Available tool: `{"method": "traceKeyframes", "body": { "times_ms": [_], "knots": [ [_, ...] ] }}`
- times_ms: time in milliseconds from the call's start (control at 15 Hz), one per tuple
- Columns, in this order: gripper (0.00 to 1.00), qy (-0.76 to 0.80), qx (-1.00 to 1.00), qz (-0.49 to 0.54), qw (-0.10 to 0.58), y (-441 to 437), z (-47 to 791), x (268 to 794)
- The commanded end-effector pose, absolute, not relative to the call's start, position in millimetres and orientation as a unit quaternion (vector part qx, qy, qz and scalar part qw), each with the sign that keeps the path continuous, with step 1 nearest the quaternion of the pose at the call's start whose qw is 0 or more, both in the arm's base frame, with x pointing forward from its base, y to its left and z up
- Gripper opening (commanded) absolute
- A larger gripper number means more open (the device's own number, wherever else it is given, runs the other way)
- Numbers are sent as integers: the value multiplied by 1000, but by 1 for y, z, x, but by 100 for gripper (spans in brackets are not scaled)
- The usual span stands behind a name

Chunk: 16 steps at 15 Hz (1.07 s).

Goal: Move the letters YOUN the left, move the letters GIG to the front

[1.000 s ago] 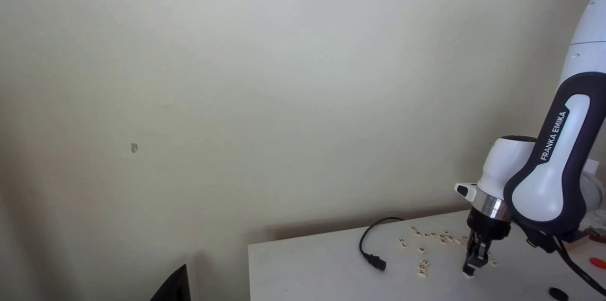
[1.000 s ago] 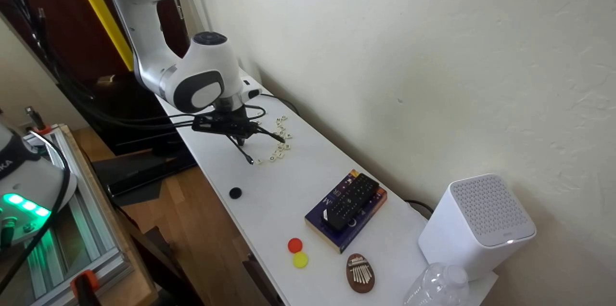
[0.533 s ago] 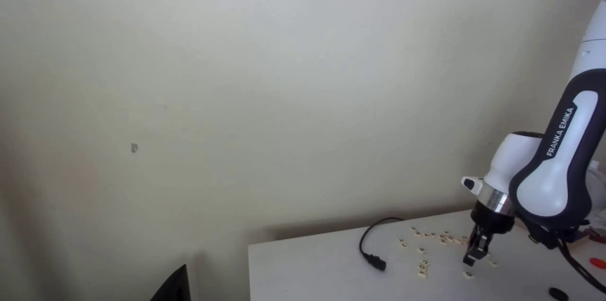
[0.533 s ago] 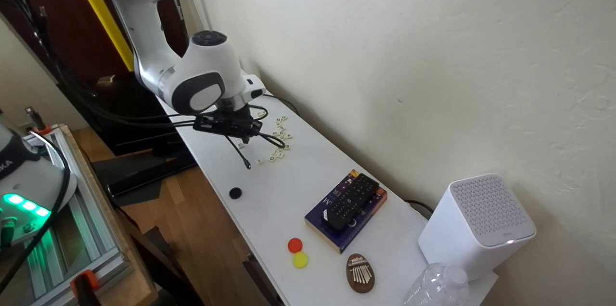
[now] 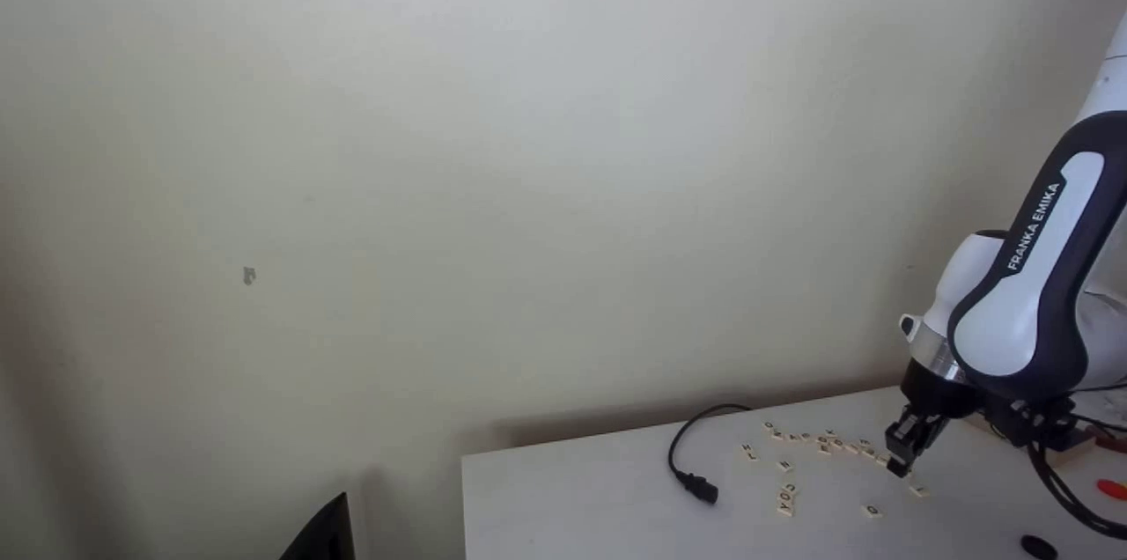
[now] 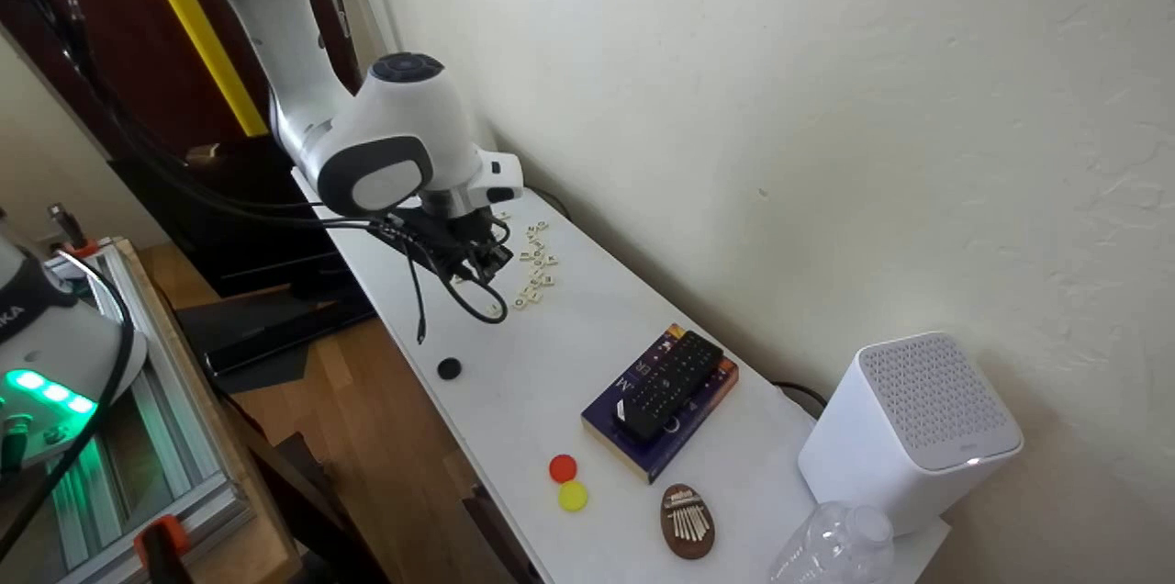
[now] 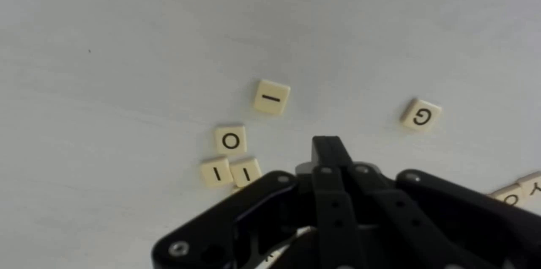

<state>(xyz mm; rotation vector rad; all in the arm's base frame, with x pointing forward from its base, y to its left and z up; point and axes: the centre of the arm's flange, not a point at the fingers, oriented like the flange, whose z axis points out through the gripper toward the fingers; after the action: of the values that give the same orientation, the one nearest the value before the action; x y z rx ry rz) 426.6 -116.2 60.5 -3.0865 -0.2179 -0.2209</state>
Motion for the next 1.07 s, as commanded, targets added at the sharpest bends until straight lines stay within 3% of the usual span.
{"method": "traceKeyframes", "body": {
  "times_ms": [0, 600, 1000],
  "knots": [
    [0, 28, -998, -49, 21, -128, 61, 425],
    [0, 256, -966, -22, 26, -148, 45, 427],
    [0, 292, -956, -12, 33, -145, 33, 439]
  ]
}}
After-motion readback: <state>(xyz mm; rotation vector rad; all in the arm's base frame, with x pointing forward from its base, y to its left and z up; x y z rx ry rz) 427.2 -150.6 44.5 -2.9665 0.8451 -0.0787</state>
